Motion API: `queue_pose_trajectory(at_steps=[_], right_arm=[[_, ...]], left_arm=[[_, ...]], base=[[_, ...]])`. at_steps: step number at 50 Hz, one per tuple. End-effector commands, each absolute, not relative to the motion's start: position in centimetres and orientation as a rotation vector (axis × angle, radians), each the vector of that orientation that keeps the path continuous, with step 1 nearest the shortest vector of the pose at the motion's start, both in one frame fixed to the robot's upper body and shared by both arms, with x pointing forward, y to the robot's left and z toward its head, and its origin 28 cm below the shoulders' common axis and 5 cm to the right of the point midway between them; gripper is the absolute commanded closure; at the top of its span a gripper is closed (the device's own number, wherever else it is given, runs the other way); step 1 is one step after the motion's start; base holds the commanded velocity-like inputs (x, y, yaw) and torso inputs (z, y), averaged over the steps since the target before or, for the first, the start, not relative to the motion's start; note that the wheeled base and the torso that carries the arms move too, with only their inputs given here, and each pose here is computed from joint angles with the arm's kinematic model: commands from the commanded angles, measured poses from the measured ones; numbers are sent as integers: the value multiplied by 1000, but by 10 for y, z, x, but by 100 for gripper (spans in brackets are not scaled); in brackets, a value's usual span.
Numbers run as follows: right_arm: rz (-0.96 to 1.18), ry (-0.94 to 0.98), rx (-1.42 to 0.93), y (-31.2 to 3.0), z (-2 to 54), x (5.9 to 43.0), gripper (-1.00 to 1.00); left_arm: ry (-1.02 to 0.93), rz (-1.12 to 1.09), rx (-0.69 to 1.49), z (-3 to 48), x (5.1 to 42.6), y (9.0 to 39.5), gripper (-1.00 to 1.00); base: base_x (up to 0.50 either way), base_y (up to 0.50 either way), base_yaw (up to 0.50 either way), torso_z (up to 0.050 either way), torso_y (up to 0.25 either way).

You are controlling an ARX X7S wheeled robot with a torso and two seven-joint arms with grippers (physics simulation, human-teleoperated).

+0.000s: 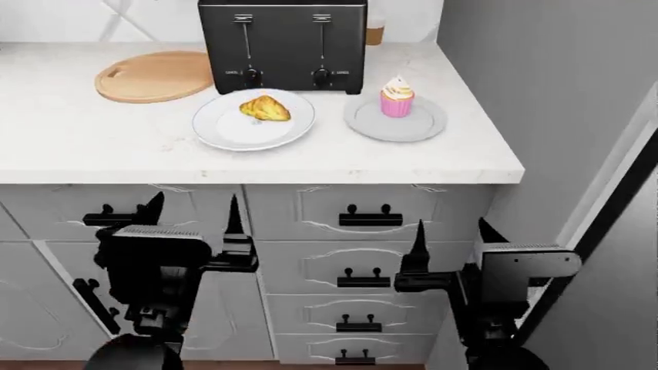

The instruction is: From the different types of pastries on the counter, select a croissant and place it on the cutting board. Then retrieve a jar of jam from the cabinet and place it alongside the croissant on the cutting board.

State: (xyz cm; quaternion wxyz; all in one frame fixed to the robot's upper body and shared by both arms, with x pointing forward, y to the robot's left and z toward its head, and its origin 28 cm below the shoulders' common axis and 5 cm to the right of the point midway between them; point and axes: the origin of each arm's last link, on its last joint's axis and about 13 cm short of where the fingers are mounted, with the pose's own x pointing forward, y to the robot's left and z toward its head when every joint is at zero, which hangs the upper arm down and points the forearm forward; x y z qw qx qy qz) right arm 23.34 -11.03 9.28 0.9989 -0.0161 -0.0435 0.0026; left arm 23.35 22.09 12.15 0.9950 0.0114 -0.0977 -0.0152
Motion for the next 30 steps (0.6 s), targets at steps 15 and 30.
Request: queue_pose_trajectory(at_steps=[15, 30], right_arm=[[68, -336, -113, -124, 221, 236, -100], [65, -379, -151, -128, 257, 232, -100]], left_arm=[[-393, -109, 72, 242, 218, 258, -100], [-424, -56, 89, 260, 212, 274, -100]], base=[[464, 142, 0, 50, 0], [395, 12, 0, 50, 0]])
